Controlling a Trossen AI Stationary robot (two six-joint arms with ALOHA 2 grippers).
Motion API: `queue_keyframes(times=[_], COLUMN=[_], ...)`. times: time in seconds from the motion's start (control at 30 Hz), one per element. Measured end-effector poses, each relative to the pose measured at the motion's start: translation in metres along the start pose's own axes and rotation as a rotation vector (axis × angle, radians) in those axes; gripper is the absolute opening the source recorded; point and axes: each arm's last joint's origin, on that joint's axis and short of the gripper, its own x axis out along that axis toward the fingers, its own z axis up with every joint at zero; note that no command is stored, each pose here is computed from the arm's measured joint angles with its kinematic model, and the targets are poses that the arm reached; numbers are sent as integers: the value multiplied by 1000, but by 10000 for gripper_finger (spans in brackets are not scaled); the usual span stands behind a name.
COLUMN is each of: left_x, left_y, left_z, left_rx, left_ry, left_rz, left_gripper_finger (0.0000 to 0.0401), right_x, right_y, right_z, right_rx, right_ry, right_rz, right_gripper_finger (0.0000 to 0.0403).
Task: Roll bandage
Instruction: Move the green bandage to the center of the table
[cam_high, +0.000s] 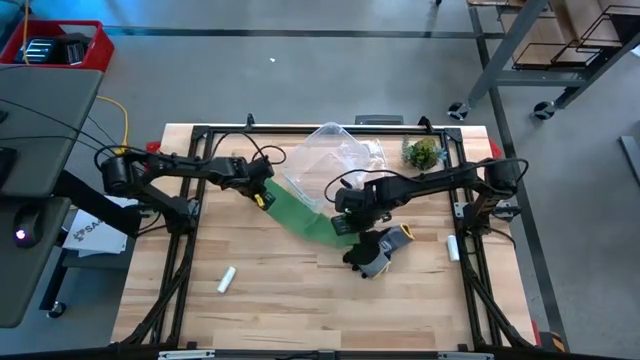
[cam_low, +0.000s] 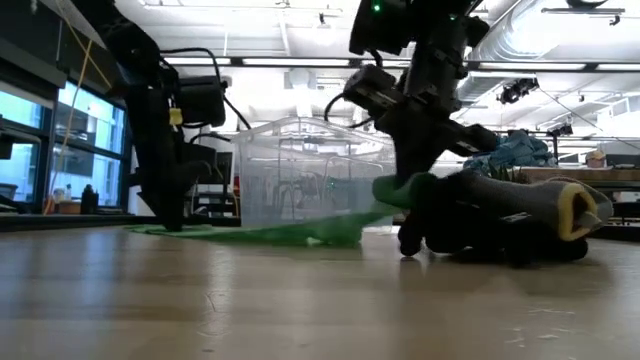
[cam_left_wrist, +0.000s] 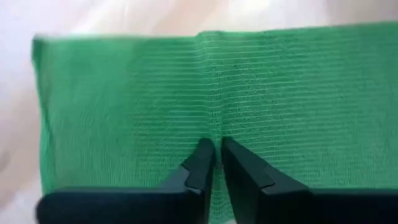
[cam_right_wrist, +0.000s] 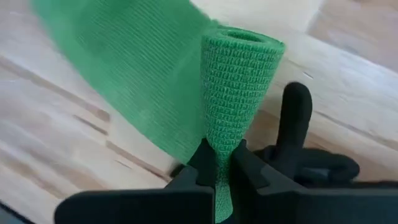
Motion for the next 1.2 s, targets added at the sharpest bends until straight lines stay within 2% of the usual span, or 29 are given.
queue_keyframes(times=[0.17, 0.37, 0.57, 0.7, 0.97, 1.2], left_x=[-15, -26, -30, -31, -34, -35], left_y=[-6, -18, -36, -45, -55, -55], left_z=[-17, -35, -44, -43, -30, -28], left_rx=[-98, -141, -182, -211, -261, -270], left_ry=[69, 108, 81, 30, -167, -215], left_rz=[-57, -59, -87, -129, -178, -160], left_gripper_finger=[3, 2, 1, 2, 3, 3], right_x=[0, -9, -18, -25, -30, -18], right_y=[-2, -8, -11, -18, -31, -51], right_z=[-9, -8, -4, -2, 10, 15], right_rx=[29, 79, 81, 92, 115, 148], right_ry=[-6, -79, -121, -166, -272, -302], right_rz=[-52, -118, -113, -173, -276, -363], right_gripper_finger=[3, 2, 2, 2, 2, 3])
